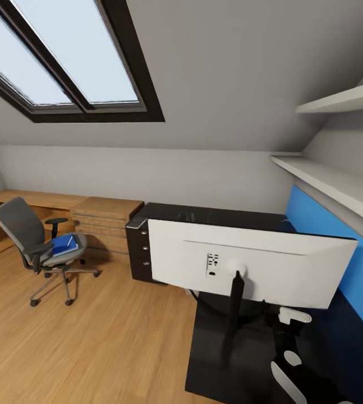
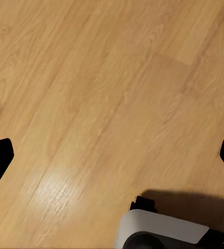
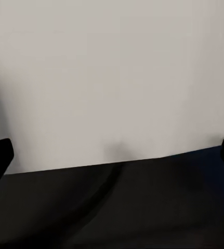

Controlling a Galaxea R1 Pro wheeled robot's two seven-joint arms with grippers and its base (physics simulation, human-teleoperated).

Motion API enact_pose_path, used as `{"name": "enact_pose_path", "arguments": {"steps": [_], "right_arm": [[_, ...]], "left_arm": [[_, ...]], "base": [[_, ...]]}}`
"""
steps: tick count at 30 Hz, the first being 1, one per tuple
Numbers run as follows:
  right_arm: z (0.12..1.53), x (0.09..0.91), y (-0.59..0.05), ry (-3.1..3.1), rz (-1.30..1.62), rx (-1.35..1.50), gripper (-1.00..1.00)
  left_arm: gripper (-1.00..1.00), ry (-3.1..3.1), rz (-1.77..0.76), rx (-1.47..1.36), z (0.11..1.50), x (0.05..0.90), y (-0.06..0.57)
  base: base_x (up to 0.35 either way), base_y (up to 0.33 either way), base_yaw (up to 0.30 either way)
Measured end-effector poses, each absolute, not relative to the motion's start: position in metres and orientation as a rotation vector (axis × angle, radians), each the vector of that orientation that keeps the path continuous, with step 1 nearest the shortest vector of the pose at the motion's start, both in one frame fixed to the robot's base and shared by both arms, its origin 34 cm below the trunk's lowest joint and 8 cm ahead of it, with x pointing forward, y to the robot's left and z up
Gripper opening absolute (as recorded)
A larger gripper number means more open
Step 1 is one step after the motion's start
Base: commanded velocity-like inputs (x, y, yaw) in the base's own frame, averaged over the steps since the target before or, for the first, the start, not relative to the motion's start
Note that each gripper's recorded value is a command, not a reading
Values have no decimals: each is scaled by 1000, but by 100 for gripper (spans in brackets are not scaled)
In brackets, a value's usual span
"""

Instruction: In the bedroom, organize the workspace by keeping the computer under the desk, ensuring the monitor is on the desk, placing the keyboard on the desk next to the monitor, placing the mouse on the desk next to the keyboard, moving the folder from the swivel chair onto the desk next to the mouse, stacking the notebook on top of the folder with the pen on top of the notebook, and positioning the swivel chair next to the desk.

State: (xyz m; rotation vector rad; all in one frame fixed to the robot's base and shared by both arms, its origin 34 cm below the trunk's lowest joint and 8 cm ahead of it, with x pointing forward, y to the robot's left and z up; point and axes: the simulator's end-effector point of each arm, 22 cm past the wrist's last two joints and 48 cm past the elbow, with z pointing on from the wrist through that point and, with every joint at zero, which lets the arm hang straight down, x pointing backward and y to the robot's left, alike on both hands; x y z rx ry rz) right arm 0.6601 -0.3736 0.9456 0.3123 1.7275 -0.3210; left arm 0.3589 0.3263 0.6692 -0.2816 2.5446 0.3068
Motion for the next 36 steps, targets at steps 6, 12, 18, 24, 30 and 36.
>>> {"name": "enact_pose_path", "arguments": {"steps": [6, 12, 18, 24, 30, 36], "right_arm": [[945, 660, -374, 1729, -322, 312, 100], [944, 660, -374, 1730, -324, 312, 100], [944, 659, -375, 1730, -324, 314, 100], [943, 659, -375, 1732, -325, 311, 100], [943, 659, -375, 1732, -326, 313, 100], [943, 659, -375, 1732, -326, 313, 100]], "left_arm": [[100, 2545, 307, -280, 669, 359, 326], [100, 2545, 307, -281, 669, 359, 326], [100, 2545, 307, -281, 669, 359, 326], [100, 2545, 307, -281, 669, 359, 326], [100, 2544, 307, -283, 669, 359, 326], [100, 2543, 308, -283, 669, 359, 327]], "base": [[137, -136, 0], [67, -15, 0], [211, -1, 0], [38, 0, 0], [97, 0, 0], [17, 0, 0]]}}
